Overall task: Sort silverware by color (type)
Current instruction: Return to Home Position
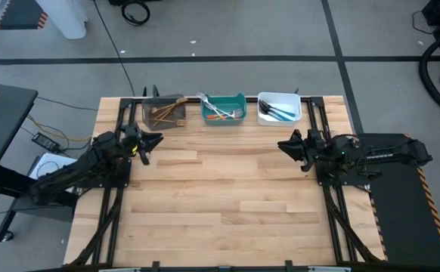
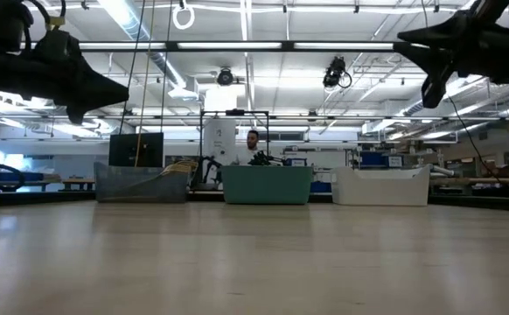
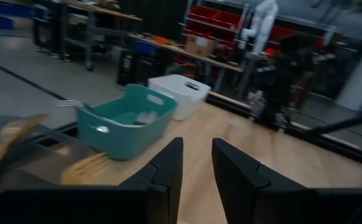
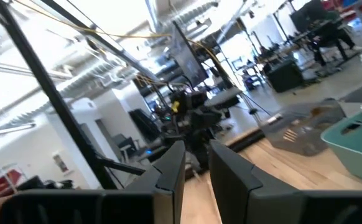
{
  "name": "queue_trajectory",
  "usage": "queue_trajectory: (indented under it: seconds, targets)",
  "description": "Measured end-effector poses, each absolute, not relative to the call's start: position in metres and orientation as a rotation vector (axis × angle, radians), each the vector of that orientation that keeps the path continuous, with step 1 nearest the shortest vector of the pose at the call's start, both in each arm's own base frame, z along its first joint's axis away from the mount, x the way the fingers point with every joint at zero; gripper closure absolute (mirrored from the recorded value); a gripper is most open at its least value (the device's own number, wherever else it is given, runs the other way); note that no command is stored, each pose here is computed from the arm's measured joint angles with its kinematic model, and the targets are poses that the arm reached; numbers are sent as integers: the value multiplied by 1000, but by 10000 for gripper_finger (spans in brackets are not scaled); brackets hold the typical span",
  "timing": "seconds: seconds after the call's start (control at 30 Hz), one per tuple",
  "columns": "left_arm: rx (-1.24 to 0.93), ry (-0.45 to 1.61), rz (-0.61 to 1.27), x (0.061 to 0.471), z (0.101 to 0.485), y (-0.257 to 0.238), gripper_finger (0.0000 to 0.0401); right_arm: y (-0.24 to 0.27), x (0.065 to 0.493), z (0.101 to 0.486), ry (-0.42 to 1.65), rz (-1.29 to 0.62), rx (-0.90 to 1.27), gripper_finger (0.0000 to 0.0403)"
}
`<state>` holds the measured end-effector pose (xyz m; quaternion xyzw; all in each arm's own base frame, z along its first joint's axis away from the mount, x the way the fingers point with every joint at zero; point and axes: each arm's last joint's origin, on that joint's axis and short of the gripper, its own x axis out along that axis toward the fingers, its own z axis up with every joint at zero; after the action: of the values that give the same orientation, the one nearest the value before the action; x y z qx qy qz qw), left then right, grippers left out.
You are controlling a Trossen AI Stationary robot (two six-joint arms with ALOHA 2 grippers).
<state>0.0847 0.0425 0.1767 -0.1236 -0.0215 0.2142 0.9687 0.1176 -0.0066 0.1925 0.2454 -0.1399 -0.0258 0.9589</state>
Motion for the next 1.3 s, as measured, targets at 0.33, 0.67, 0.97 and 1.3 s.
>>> queue_trajectory:
  seconds: [0.33, 0.67, 0.97, 1.3]
  targets:
    - [-249, -36, 305, 89, 177, 31, 307, -5, 112, 198, -337, -22, 500, 323]
    - [-250, -34, 300, 89, 177, 31, 307, -5, 112, 198, -336, -22, 500, 323]
    - [-250, -33, 301, 89, 177, 31, 307, -5, 112, 198, -336, -22, 500, 323]
    - [-250, -33, 301, 89, 177, 31, 307, -5, 112, 198, -336, -22, 500, 323]
